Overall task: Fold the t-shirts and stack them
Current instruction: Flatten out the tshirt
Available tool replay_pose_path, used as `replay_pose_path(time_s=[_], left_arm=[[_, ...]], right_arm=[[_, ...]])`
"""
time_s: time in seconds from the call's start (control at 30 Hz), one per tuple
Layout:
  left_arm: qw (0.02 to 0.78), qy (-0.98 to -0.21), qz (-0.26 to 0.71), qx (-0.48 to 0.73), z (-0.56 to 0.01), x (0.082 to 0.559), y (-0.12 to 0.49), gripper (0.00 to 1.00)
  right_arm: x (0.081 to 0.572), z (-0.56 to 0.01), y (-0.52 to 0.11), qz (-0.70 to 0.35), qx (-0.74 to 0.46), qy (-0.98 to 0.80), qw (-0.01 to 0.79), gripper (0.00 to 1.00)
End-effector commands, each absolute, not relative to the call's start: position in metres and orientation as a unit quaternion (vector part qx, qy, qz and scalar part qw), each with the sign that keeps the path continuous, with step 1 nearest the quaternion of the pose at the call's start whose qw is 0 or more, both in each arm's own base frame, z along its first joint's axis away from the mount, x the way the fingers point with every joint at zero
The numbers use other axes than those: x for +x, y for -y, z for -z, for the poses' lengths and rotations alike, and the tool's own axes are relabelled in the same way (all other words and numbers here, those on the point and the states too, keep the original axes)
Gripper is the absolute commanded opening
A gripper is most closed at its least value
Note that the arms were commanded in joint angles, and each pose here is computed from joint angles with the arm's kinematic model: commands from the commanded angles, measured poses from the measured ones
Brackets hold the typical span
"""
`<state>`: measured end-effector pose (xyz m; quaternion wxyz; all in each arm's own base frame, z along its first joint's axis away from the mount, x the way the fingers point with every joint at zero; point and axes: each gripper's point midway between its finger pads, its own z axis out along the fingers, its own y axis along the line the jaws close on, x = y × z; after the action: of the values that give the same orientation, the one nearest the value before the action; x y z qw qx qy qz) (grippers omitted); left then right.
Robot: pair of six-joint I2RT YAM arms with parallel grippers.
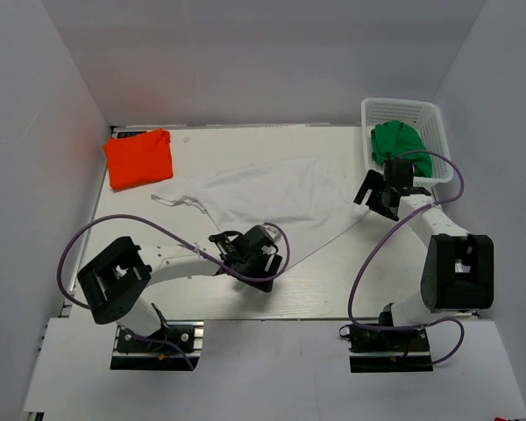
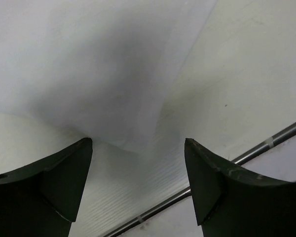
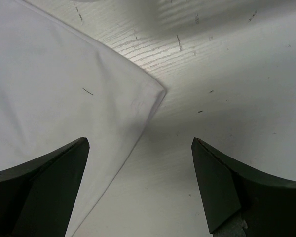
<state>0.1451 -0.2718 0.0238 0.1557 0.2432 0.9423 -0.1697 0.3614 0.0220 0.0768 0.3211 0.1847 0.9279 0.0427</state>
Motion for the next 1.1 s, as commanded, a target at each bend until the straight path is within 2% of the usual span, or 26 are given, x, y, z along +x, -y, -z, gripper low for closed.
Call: replay_pose_path(time_s=[0.0, 0.1, 0.17, 0.2, 0.23, 0.27, 0.3, 0.33, 0.37, 0.63, 0.8, 0.87, 0.97, 1.0, 1.07], left_arm=[[0.147, -0.949, 0.141, 0.240, -0.013, 0.143, 0.274, 0.84], [0.152, -0.957, 0.109, 0.221, -0.006, 0.151, 0.274, 0.78], [0.160, -0.965, 0.076, 0.195, 0.001, 0.156, 0.264, 0.69], [0.170, -0.965, 0.067, 0.186, 0.001, 0.160, 0.262, 0.61], [0.175, -0.967, 0.063, 0.177, 0.001, 0.163, 0.261, 0.52], [0.176, -0.968, 0.057, 0.169, 0.004, 0.164, 0.260, 0.34], [0.182, -0.969, 0.045, 0.158, 0.004, 0.166, 0.255, 0.22], [0.188, -0.970, 0.041, 0.151, 0.004, 0.168, 0.254, 0.04], [0.185, -0.972, 0.030, 0.145, 0.007, 0.168, 0.250, 0.00], [0.203, -0.971, 0.003, 0.122, 0.004, 0.175, 0.241, 0.00], [0.205, -0.972, 0.004, 0.118, 0.004, 0.173, 0.232, 0.00], [0.208, -0.972, 0.001, 0.112, 0.004, 0.173, 0.229, 0.00], [0.226, -0.968, 0.009, 0.107, -0.004, 0.177, 0.229, 0.00], [0.234, -0.967, 0.008, 0.101, -0.007, 0.181, 0.227, 0.00], [0.252, -0.963, 0.015, 0.091, -0.015, 0.187, 0.229, 0.00]], right_arm=[[0.367, -0.083, -0.020, -0.050, 0.192, -0.920, 0.339, 0.90], [0.365, -0.077, -0.016, -0.040, 0.194, -0.921, 0.337, 0.90], [0.363, -0.073, -0.014, -0.037, 0.193, -0.922, 0.333, 0.90], [0.364, -0.073, -0.020, -0.041, 0.185, -0.923, 0.334, 0.90], [0.365, -0.070, -0.015, -0.041, 0.189, -0.923, 0.332, 0.90], [0.367, -0.070, -0.016, -0.044, 0.186, -0.923, 0.333, 0.90], [0.369, -0.069, -0.016, -0.044, 0.184, -0.923, 0.334, 0.90], [0.369, -0.066, -0.018, -0.047, 0.178, -0.926, 0.328, 0.90], [0.370, -0.064, -0.019, -0.049, 0.178, -0.927, 0.325, 0.90], [0.391, -0.043, -0.031, -0.078, 0.166, -0.927, 0.329, 0.90], [0.392, -0.023, -0.031, -0.069, 0.179, -0.934, 0.301, 0.90], [0.392, -0.018, -0.031, -0.066, 0.180, -0.936, 0.297, 0.87], [0.391, -0.015, -0.030, -0.062, 0.182, -0.936, 0.294, 0.74], [0.392, -0.017, -0.029, -0.065, 0.182, -0.935, 0.297, 0.58], [0.391, -0.018, -0.031, -0.067, 0.180, -0.935, 0.299, 0.37]])
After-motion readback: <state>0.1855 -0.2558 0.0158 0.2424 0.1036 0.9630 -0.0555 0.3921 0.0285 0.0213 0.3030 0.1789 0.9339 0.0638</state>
